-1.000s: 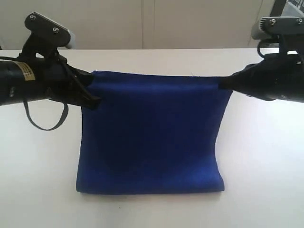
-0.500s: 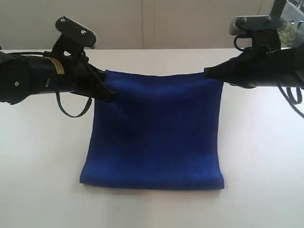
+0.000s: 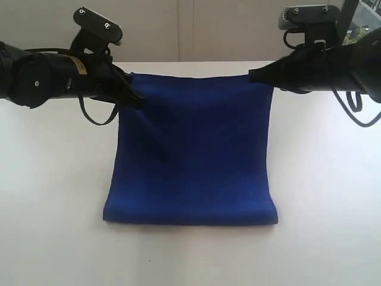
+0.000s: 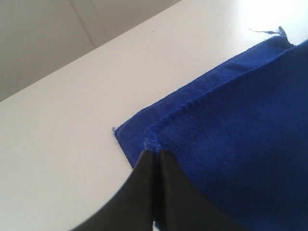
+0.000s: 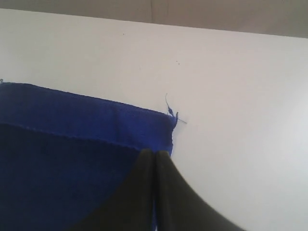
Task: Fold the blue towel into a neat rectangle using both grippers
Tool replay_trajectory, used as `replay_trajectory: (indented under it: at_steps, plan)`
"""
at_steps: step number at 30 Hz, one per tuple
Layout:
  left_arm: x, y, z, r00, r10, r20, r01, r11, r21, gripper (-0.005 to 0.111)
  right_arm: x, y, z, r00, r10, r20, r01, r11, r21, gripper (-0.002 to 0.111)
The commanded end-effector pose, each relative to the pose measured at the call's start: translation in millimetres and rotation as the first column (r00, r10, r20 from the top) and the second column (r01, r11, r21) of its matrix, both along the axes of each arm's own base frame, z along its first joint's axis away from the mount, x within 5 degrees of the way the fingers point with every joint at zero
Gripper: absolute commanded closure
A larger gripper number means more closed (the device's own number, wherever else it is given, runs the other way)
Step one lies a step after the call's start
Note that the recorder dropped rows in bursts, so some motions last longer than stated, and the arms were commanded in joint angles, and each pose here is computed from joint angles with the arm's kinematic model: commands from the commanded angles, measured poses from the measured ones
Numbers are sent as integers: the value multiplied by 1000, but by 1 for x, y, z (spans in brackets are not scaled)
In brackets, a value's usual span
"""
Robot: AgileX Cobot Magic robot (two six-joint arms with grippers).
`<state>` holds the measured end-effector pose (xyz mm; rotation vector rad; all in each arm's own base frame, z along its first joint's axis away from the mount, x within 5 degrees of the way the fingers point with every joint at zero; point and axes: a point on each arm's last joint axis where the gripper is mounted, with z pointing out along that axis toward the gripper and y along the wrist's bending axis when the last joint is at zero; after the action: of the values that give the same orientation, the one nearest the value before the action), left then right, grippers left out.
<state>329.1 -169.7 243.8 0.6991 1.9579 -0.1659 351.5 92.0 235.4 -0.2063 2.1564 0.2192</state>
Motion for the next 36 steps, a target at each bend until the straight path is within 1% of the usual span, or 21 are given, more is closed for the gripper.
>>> replay_trajectory:
  at_steps: [1,5,16,24,30,36]
  plan:
    - [11,3,1,1000,20,-9,-20,1000,8,107,11,2,1,1000,-6,25,6,1000,-11,108]
    - [20,5,-1,999,35,-10,-35,999,8,107,18,3,2,999,-6,32,6,1000,-9,108]
    - [36,-1,3,999,38,5,-38,999,1,107,35,7,2,999,-11,51,11,1000,-7,108]
    - [49,5,-3,998,65,-6,-65,998,7,107,37,6,4,997,-30,74,31,999,-12,108]
    - [52,7,1,997,73,11,-73,997,-2,107,44,9,10,996,-16,85,17,1000,-1,108]
    - [57,6,-2,997,75,13,-75,997,-3,107,55,12,-2,998,-11,61,11,1000,-2,108]
